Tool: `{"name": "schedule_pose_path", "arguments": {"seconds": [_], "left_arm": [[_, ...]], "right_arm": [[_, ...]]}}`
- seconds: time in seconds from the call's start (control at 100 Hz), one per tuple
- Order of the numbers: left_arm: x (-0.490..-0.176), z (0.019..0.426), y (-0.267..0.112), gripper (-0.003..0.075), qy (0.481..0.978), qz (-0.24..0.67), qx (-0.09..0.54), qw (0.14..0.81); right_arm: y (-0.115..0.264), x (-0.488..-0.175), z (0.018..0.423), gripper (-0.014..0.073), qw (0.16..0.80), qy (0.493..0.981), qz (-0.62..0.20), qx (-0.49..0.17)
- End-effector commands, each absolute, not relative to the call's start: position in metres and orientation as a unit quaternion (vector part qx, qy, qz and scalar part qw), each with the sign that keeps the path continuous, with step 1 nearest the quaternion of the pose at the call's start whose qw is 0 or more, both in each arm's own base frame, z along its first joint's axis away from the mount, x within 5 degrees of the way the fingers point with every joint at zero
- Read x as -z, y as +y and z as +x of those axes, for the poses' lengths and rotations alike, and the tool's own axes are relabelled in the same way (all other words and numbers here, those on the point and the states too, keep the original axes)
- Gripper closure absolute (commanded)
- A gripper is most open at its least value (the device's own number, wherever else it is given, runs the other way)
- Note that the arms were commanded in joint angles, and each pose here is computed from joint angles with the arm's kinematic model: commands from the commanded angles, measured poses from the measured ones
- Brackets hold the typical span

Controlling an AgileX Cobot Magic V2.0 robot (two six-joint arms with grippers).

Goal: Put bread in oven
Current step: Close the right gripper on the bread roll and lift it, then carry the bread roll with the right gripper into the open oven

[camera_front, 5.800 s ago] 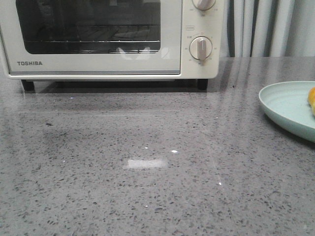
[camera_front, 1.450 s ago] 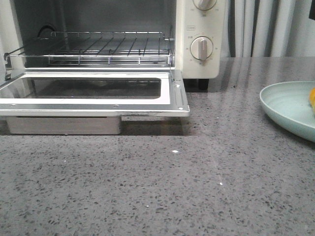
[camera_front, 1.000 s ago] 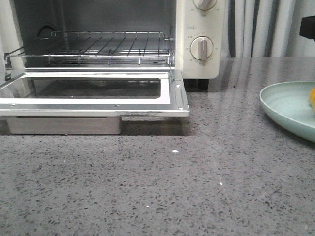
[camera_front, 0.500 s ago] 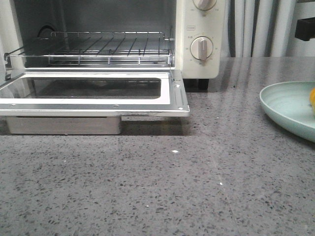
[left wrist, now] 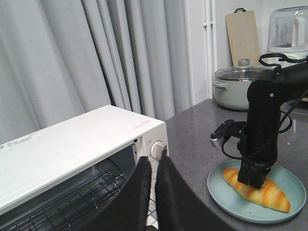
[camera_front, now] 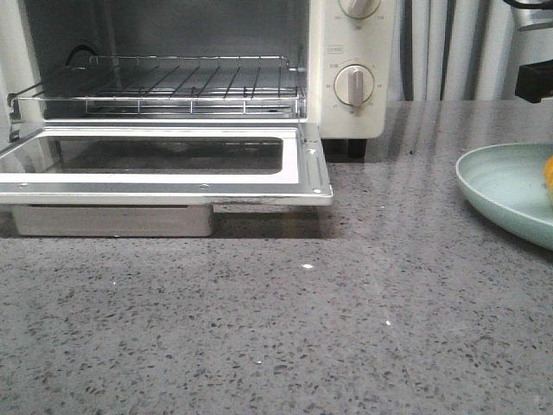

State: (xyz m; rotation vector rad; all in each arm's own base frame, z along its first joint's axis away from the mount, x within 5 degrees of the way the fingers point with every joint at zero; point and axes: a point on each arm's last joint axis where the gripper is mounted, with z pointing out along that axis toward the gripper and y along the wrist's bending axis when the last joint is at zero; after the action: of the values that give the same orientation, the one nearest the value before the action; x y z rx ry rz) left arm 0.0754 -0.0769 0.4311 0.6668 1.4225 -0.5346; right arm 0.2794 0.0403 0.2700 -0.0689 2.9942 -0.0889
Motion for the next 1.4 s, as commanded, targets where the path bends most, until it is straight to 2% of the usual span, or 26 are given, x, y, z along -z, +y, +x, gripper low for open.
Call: {"name": "schedule_pose_path", "arguments": {"seconds": [0.0, 0.16, 0.32, 0.65, 0.8, 0.95, 1.19, 1.39], "left_arm": [[-0.448, 0.071, -0.076, 0.074, 0.594, 0.288, 0.261, 0.705], [-0.448, 0.071, -0.076, 0.074, 0.594, 0.288, 0.261, 0.705], [-0.448, 0.071, -0.076, 0.074, 0.594, 0.288, 0.261, 0.705], [-0.448, 0.071, -0.076, 0.074, 0.594, 0.288, 0.261, 0.705], [-0.448, 0.071, -0.076, 0.074, 0.594, 0.288, 0.261, 0.705], [-0.448, 0.071, -0.076, 0.074, 0.594, 0.287, 0.263, 0.704], [-0.448, 0.071, -0.076, 0.074, 0.597, 0.284, 0.269, 0.7], [-0.448, 0.071, -0.076, 0.074, 0.597, 0.284, 0.269, 0.7]], "right_arm": [[0.038, -0.271, 0.277, 0.0667, 0.068, 0.997, -0.024, 0.03], [0.039, -0.274, 0.276, 0.0667, 0.072, 0.996, -0.034, 0.03], [0.044, -0.291, 0.268, 0.0667, 0.1, 0.993, -0.061, 0.026], [0.055, -0.367, 0.248, 0.0667, 0.199, 0.973, -0.111, 0.013], [0.072, -0.404, 0.236, 0.0667, 0.248, 0.953, -0.174, -0.01], [0.099, -0.427, 0.223, 0.0667, 0.283, 0.925, -0.248, -0.05], [0.136, -0.431, 0.205, 0.0667, 0.284, 0.898, -0.328, -0.073], [0.16, -0.416, 0.21, 0.0667, 0.256, 0.884, -0.385, -0.063]]}}
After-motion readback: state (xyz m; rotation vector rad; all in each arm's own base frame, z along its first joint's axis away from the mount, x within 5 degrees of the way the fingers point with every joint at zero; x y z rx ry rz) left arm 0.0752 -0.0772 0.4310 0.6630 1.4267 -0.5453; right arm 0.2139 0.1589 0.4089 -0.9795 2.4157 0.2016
